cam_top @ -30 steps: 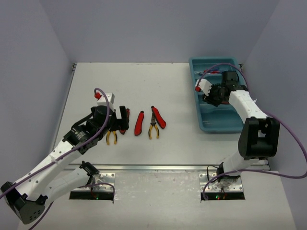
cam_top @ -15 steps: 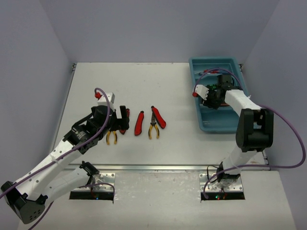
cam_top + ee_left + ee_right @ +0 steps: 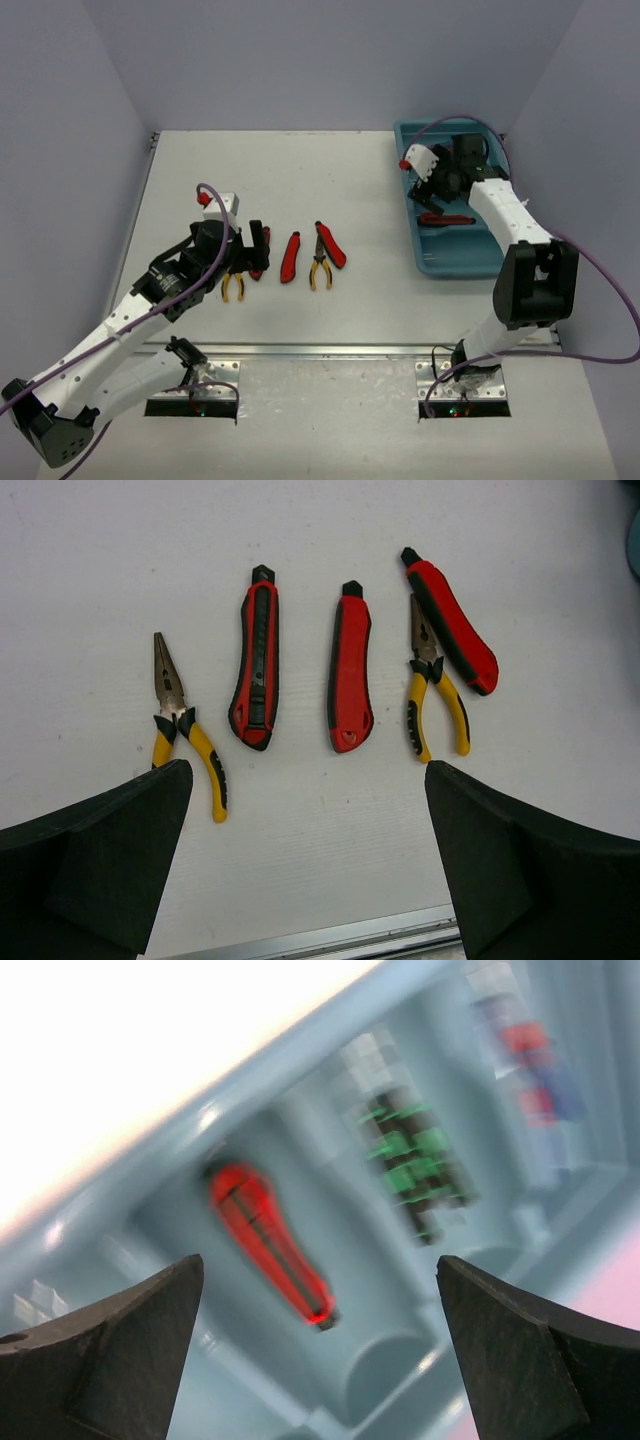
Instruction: Sort the tools into containers
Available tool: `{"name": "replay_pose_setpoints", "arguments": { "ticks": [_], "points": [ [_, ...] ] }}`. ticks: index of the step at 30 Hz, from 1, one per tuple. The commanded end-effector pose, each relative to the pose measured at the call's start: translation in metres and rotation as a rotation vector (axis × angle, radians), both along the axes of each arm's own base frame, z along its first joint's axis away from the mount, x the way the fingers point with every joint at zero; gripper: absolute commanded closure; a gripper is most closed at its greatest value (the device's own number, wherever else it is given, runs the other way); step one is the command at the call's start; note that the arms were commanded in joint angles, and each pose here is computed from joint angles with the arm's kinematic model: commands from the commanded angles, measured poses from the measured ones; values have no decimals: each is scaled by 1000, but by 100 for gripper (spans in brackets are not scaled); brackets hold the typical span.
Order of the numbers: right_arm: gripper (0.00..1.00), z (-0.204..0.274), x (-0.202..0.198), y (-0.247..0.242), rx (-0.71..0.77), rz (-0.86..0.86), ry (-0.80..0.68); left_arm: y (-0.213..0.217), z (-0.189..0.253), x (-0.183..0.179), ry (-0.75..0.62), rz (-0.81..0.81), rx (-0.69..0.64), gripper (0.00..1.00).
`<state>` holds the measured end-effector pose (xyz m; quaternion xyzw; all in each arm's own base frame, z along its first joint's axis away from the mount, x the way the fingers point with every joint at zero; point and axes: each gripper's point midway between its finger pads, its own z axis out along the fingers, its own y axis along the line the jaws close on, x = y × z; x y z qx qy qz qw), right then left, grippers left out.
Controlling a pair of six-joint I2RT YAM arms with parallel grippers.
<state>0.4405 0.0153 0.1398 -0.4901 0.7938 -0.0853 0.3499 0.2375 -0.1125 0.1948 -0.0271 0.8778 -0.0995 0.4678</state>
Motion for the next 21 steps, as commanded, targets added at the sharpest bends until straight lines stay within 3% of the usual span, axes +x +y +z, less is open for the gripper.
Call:
{"name": "replay_pose_setpoints", "arguments": {
  "ticks": [1, 4, 5, 7, 10, 12, 14, 16, 18, 20, 21],
  "points": [
    [1, 163, 32, 13, 471, -516, -270, 4, 7, 8, -32, 29, 8, 0],
    [1, 152, 9, 53, 758, -653, -39, 6, 7, 8, -29, 43, 14, 0],
    [1, 145, 1, 70, 783, -678, 0, 8, 7, 9, -31, 52, 17, 0],
    [1, 128, -15, 96, 687, -737, -29, 11, 8, 9, -36, 71, 18, 0],
    [1, 87, -43, 139, 575, -650, -34, 15, 10, 9, -45, 88, 17, 0],
    [1, 77, -50, 172, 759, -548, 9, 15, 11, 8, -47, 88, 13, 0],
    [1, 42, -65, 197, 843, -451, 125, 15, 11, 8, -46, 86, 11, 0],
    [1, 17, -76, 216, 744, -440, 272, 14, 10, 8, -45, 83, 11, 0],
    [1, -22, -82, 232, 497, -438, 295, 13, 10, 8, -46, 75, 5, 0],
    [1, -49, -88, 244, 419, -444, 322, 12, 10, 8, -46, 70, 8, 0],
    [7, -56, -89, 247, 411, -446, 333, 12, 10, 8, -45, 69, 7, 0]
  ]
}}
